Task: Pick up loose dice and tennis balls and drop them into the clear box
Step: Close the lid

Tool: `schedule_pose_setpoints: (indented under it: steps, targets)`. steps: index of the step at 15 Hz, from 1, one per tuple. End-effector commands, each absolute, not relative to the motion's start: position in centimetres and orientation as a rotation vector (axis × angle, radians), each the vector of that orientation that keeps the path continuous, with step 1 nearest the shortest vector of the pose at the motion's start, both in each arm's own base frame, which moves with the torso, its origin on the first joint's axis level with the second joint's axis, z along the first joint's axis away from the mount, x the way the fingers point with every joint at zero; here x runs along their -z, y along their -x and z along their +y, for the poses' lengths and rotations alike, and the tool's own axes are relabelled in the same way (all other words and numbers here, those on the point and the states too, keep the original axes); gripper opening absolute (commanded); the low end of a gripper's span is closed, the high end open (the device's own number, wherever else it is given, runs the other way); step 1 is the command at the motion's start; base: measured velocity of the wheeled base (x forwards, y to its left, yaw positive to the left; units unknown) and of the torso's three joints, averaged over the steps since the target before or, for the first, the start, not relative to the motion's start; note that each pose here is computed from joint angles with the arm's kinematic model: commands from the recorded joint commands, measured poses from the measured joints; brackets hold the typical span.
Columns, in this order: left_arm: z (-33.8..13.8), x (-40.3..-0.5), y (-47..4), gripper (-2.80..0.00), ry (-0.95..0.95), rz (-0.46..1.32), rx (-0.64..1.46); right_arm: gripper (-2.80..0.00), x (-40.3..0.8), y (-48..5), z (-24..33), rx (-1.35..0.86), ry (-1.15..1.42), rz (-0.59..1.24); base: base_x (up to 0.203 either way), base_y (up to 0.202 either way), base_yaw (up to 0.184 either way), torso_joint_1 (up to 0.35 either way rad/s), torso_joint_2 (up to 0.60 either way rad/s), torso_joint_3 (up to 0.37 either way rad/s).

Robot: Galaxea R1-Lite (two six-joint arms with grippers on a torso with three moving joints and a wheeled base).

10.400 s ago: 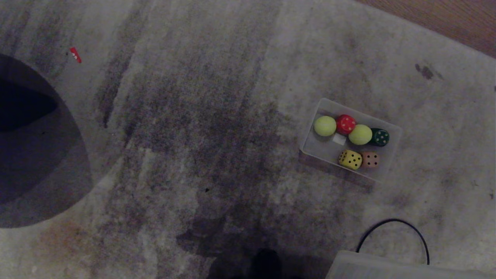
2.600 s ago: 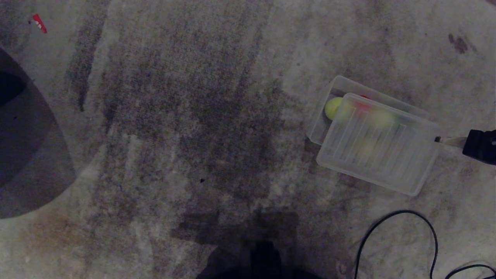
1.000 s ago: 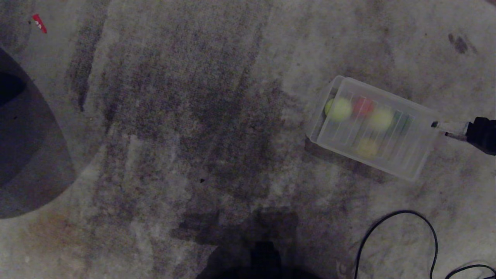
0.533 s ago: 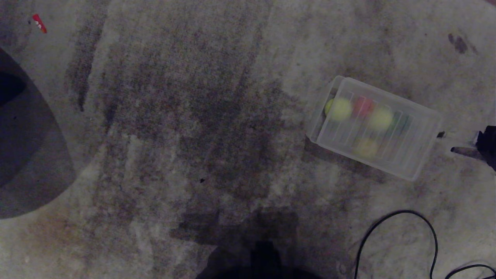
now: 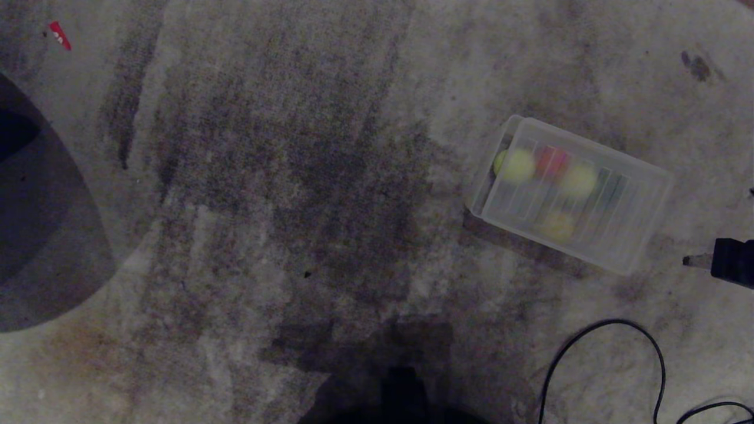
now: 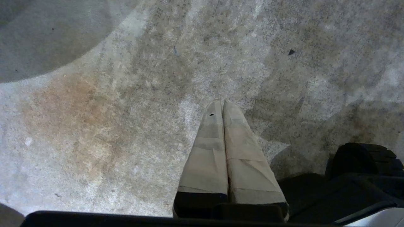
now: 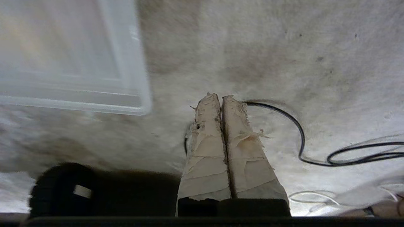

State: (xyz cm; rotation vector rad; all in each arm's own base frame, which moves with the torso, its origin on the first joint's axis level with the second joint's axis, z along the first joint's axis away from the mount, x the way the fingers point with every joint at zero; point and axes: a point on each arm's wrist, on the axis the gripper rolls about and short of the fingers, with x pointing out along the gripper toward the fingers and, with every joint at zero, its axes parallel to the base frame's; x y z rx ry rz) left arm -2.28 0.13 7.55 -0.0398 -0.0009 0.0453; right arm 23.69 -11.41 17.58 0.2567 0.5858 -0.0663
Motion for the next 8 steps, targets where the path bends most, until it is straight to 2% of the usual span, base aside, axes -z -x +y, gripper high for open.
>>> schedule_pose_setpoints:
  steps: [1, 8]
  targets:
    - [0.1, -7.5, 2.3, -2.80, 0.040, 0.002, -0.046, -2.80, -16.4, -24.7, -11.9, 0.059, -0.264, 0.622, 0.000, 0.000, 0.000, 0.000, 0.00, 0.000]
    - [0.1, -7.5, 2.3, -2.80, 0.040, 0.002, -0.046, -2.80, -17.0, -28.6, -12.0, 0.013, -0.183, 0.485, 0.000, 0.000, 0.000, 0.000, 0.00, 0.000]
